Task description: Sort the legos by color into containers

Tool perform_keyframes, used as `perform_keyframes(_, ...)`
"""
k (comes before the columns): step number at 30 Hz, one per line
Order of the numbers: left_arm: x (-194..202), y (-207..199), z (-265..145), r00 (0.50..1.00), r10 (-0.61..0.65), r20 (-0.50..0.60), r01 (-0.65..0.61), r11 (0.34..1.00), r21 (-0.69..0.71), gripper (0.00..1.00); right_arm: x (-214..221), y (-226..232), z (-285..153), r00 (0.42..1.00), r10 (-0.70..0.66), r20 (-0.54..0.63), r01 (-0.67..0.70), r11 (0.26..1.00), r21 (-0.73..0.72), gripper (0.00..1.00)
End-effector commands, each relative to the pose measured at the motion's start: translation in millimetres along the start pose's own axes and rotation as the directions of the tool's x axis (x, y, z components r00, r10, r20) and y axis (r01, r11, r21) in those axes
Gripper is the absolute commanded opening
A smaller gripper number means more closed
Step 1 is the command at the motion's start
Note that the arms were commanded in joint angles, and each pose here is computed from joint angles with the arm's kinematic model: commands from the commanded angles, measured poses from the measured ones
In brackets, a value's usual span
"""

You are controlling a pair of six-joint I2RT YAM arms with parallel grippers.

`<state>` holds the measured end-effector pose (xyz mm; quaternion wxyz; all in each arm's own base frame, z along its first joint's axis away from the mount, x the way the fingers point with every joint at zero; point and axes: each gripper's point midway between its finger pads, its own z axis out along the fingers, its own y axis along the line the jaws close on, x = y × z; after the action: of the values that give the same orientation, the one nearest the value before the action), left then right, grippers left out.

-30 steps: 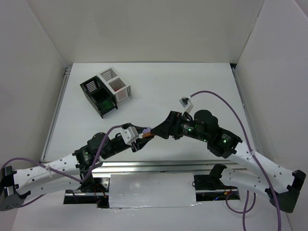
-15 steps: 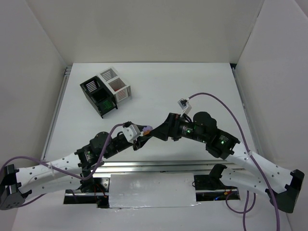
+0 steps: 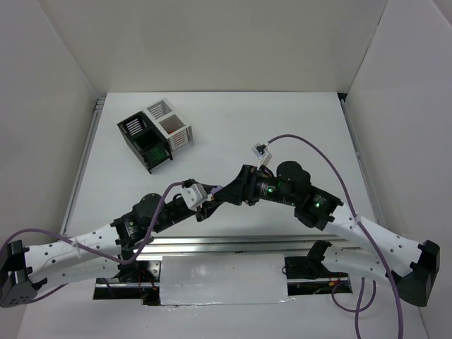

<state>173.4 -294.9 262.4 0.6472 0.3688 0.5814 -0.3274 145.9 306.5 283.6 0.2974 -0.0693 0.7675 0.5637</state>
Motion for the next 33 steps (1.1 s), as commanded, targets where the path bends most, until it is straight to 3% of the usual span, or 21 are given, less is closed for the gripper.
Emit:
perform_keyframes(1,-24.0,1.9,1.8,0.997,0.004,0.081,-0.003,1.000,-0.009,0.00,-4.8,26.3,-2.1,1.000,-0.025,0.008,0.025,0.995,-0.100,0.51)
perform_keyframes(2,-23.7,3.0,1.5,0.997,0.004,0.080,-0.003,1.000,-0.013,0.00,-4.2,26.3,-2.1,1.000,-0.023,0.005,0.024,0.995,-0.102,0.35)
perform_keyframes(5,-23.1,5.3,1.1,0.997,0.002,0.077,0.000,1.000,-0.027,0.05,-4.7,26.4,-4.0,1.000,-0.022,0.011,0.023,0.995,-0.100,0.11)
perform_keyframes(7,-21.9,5.0,1.3,0.997,-0.004,0.073,0.006,1.000,-0.027,0.18,-2.4,26.6,-4.4,1.000,-0.029,0.004,0.029,0.994,-0.110,0.10)
perform_keyframes(8,-22.0,4.9,1.0,0.997,-0.005,0.073,0.007,1.000,-0.027,0.27,-0.7,26.7,-4.8,0.999,-0.046,-0.001,0.045,0.992,-0.119,0.08)
perform_keyframes(9,-21.9,4.1,0.5,0.997,-0.007,0.072,0.008,1.000,-0.023,0.53,-1.6,31.2,-5.0,0.997,-0.070,0.009,0.071,0.986,-0.149,0.06)
perform_keyframes(10,-21.2,0.0,-0.4,0.998,-0.007,0.068,0.007,1.000,0.001,0.66,0.5,33.4,-6.9,0.993,-0.120,0.005,0.119,0.978,-0.173,0.00)
perform_keyframes(11,-21.5,-1.9,-0.7,0.998,-0.007,0.067,0.006,1.000,0.012,0.84,0.9,33.9,-7.7,0.988,-0.153,0.009,0.152,0.971,-0.182,0.00)
perform_keyframes(13,-25.0,-7.7,-2.0,0.998,-0.007,0.068,0.003,0.999,0.047,0.98,0.1,30.8,-9.1,0.972,-0.235,0.017,0.234,0.953,-0.191,0.00)
perform_keyframes(19,-27.7,-20.9,-9.3,1.000,-0.015,0.006,0.014,0.992,0.128,1.00,0.0,16.8,-15.9,0.905,-0.426,-0.011,0.416,0.888,-0.196,0.00)
perform_keyframes(25,-46.7,-22.4,-31.2,0.979,-0.206,-0.010,0.206,0.973,0.106,1.00,-21.7,-17.0,-33.5,0.829,-0.556,0.056,0.556,0.831,0.025,0.00)
perform_keyframes(28,-56.9,-13.7,-42.6,0.936,-0.353,-0.018,0.353,0.935,0.027,0.99,-26.9,-31.3,-42.3,0.792,-0.607,0.055,0.600,0.793,0.106,0.00)
perform_keyframes(31,-58.8,0.3,-48.6,0.859,-0.512,-0.025,0.507,0.855,-0.107,0.99,-23.5,-34.5,-47.1,0.755,-0.654,0.049,0.647,0.755,0.105,0.00)
perform_keyframes(32,-70.5,4.7,-49.0,0.795,-0.606,0.008,0.601,0.786,-0.145,0.99,-21.2,-32.8,-47.4,0.732,-0.680,0.045,0.675,0.732,0.090,0.00)
perform_keyframes(33,-58.5,9.8,-46.8,0.766,-0.642,-0.013,0.625,0.749,-0.219,1.00,-20.2,-30.6,-48.4,0.718,-0.694,0.051,0.689,0.720,0.086,0.00)
